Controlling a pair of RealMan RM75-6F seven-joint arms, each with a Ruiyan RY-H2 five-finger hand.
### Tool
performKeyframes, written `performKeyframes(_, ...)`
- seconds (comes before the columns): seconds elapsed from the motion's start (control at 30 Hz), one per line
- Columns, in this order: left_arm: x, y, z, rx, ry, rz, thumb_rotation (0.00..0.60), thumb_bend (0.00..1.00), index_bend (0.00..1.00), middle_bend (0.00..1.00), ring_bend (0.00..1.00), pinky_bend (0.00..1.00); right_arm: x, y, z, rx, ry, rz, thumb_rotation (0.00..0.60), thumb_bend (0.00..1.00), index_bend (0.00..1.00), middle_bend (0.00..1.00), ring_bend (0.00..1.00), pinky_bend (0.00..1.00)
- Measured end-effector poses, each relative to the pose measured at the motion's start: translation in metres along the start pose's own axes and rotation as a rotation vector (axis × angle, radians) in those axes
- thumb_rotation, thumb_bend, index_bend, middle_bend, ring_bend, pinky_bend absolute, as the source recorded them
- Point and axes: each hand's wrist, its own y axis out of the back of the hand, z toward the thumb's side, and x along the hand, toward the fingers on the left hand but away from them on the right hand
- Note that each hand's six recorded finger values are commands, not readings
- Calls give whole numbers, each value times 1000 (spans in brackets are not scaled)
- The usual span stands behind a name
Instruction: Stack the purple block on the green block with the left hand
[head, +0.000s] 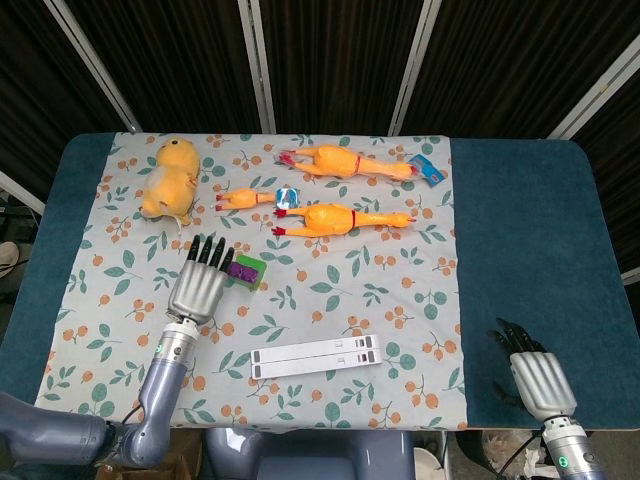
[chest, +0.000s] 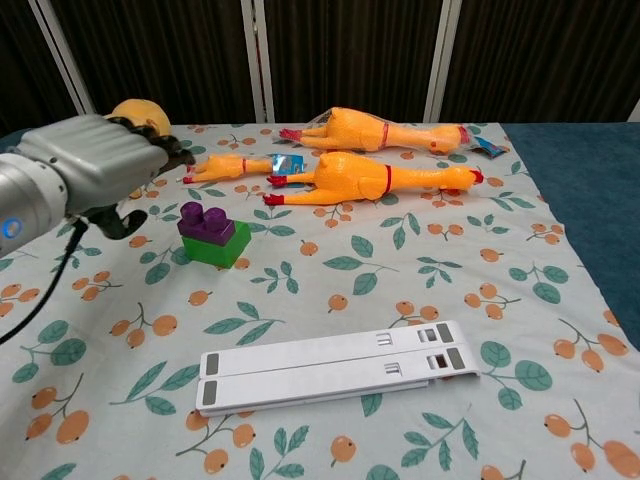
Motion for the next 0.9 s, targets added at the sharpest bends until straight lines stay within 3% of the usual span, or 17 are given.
performKeyframes(0.2,5,-19,6,49,-17,-32,600,540,0,0,0,0,-1,-1,-1,1,-7,2,600,293,185,77,90,271)
performKeyframes(0.9,13,-26,41,158,-35,-43,600,542,0,0,0,0,0,1,-3,-12,-4,0,600,294,185,77,90,271)
